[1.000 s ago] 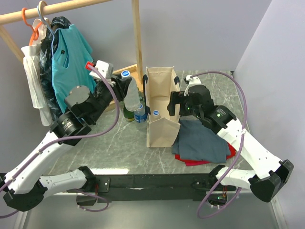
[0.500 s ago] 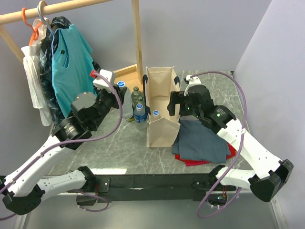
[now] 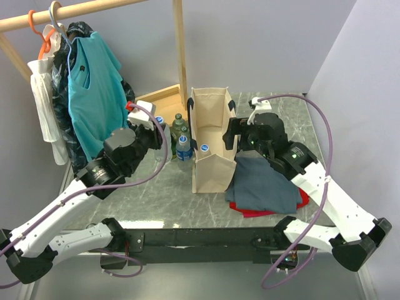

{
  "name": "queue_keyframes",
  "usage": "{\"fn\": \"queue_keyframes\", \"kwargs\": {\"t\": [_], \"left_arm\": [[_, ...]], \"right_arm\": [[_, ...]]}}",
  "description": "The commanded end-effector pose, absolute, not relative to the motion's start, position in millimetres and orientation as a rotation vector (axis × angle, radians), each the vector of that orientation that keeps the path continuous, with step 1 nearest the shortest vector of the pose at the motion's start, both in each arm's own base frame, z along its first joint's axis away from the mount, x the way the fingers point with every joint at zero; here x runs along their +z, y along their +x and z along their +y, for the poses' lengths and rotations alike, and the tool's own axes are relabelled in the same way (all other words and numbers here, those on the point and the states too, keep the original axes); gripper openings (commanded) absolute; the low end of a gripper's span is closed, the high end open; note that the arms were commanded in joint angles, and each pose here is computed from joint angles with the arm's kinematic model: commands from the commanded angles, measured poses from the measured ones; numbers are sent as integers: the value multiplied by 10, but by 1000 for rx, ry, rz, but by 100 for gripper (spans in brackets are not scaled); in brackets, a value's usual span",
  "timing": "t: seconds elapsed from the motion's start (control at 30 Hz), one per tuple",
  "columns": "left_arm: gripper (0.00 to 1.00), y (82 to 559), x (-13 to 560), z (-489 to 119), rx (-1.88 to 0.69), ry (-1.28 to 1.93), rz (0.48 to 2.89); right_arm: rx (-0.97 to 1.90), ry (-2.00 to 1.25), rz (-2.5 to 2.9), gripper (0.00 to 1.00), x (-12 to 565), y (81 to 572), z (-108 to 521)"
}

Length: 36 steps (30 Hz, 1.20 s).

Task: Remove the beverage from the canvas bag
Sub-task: Place the drink at the center of the board.

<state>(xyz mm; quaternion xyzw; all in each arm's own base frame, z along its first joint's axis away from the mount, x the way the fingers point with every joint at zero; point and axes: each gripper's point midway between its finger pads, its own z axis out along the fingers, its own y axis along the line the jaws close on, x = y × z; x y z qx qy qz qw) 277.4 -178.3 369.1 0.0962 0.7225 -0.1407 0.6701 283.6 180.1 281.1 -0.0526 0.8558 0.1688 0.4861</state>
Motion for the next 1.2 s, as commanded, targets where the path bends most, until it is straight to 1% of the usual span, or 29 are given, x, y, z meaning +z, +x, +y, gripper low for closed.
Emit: {"fn": "queue_keyframes", "kwargs": {"t": [0.0,0.37,0.5,0.73,1.17], "left_arm": [[1,2765,4266,-1675,-404,64,1425],[1,2876,3950,-1780,-375,86,1483],[1,2887,3936,-1809,-397,72,1470],[1,2919,3736,-1848,-407,59,1491],[1,2987,3438,-1816,-374,15,1506]], "right_arm": [[422,-96,1996,100,3020,2858,1760],[411,-102,2017,100,2949,2879,1772],[412,-112,2025,100,2930,2884,1794],[414,-115,2025,100,2918,2892,1805],[420,-116,2033,100,2890,2901,1827]]}}
